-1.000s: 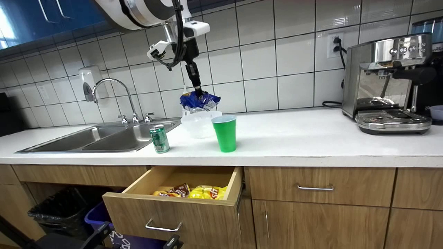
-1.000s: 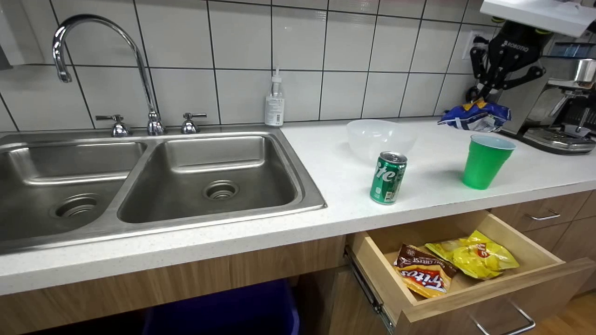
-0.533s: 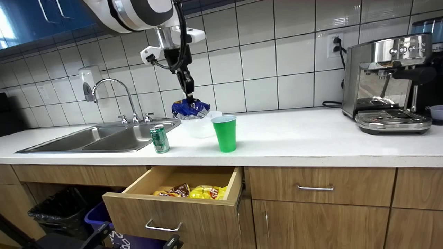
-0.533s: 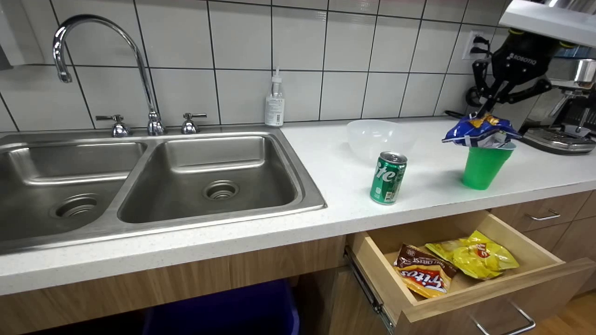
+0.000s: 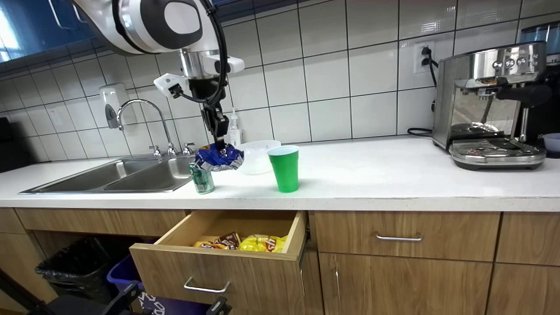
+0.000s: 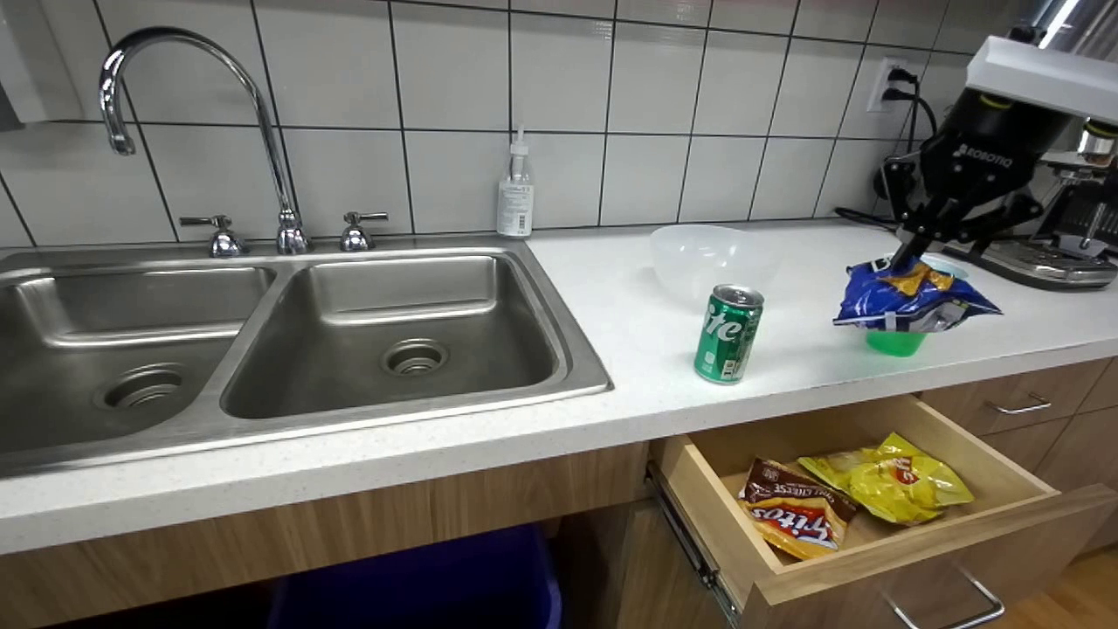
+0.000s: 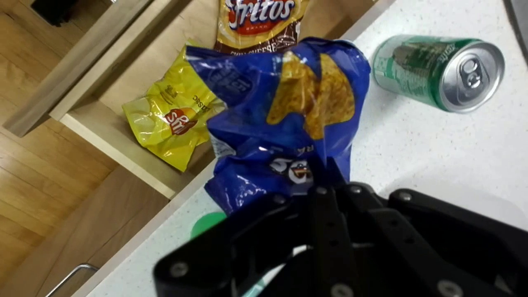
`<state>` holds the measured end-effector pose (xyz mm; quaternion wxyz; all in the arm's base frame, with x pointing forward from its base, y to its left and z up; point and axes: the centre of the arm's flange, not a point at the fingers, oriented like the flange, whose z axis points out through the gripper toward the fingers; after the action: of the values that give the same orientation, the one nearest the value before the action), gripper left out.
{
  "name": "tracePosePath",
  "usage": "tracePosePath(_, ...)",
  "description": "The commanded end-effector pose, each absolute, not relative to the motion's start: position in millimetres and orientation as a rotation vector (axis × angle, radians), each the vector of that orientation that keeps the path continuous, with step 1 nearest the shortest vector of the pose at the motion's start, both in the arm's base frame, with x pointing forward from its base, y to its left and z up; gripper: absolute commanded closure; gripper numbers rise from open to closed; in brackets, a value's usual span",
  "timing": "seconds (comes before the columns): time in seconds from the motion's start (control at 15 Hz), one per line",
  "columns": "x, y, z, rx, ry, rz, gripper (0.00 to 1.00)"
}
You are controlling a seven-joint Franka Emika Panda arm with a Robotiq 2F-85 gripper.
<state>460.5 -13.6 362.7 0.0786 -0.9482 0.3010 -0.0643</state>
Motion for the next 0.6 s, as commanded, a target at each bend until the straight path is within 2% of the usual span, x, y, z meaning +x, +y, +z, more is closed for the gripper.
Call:
tracePosePath(0.0, 432, -4, 360, -2.872, 0.786, -0.139, 1.00)
tracePosePath(0.53, 397, 4, 340, -2.941, 0.608, -0.041, 1.00)
